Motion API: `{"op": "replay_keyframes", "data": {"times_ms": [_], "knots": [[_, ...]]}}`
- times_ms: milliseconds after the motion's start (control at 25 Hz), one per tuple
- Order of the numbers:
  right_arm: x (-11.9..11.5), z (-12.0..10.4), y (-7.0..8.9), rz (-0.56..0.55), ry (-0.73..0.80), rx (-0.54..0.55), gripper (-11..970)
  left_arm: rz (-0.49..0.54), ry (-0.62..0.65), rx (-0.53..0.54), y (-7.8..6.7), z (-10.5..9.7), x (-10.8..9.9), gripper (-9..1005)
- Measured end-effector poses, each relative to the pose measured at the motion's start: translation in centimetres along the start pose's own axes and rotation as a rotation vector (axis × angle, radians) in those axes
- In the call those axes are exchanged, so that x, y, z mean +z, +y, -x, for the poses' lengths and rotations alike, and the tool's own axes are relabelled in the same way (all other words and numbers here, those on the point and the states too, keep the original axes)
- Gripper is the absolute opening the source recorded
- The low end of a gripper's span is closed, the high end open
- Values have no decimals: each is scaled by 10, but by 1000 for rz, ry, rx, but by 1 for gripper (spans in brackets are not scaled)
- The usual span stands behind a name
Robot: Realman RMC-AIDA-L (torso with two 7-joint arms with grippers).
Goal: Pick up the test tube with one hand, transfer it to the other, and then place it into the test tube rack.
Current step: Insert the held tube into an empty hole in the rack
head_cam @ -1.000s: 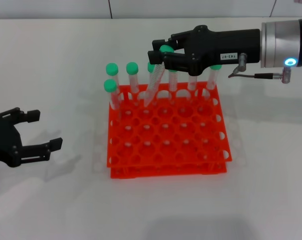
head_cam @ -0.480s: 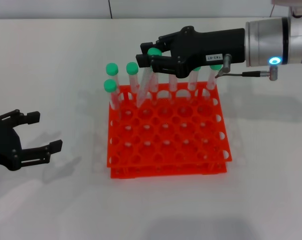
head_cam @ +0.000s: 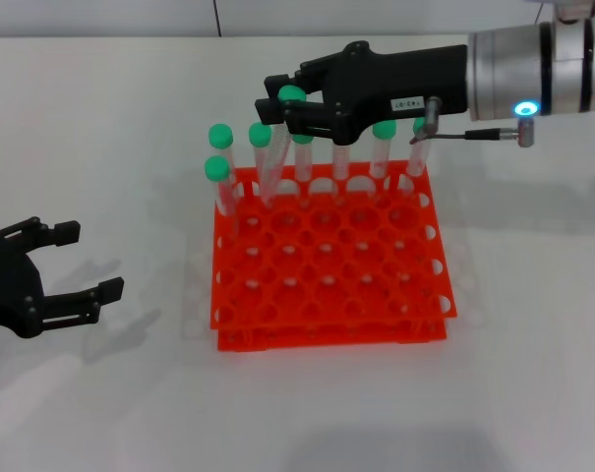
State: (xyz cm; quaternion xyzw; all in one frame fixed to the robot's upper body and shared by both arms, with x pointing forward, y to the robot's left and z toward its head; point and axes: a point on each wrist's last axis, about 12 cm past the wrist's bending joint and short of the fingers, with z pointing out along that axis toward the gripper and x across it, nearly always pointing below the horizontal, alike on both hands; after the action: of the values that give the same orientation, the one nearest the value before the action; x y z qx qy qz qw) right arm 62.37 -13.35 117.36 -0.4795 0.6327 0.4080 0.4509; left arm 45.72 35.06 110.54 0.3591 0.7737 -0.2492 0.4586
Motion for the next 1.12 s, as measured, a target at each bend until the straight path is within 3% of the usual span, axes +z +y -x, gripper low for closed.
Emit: {"op": "replay_keyframes", "data": {"times_ms": [680, 1120], "knots": [[23, 9, -1, -5, 65, -61, 259, -1, -12, 0, -1, 0, 0, 891], [25, 7, -3, -22, 92, -75, 259, -5, -14, 3, 0, 0, 2, 890]]}}
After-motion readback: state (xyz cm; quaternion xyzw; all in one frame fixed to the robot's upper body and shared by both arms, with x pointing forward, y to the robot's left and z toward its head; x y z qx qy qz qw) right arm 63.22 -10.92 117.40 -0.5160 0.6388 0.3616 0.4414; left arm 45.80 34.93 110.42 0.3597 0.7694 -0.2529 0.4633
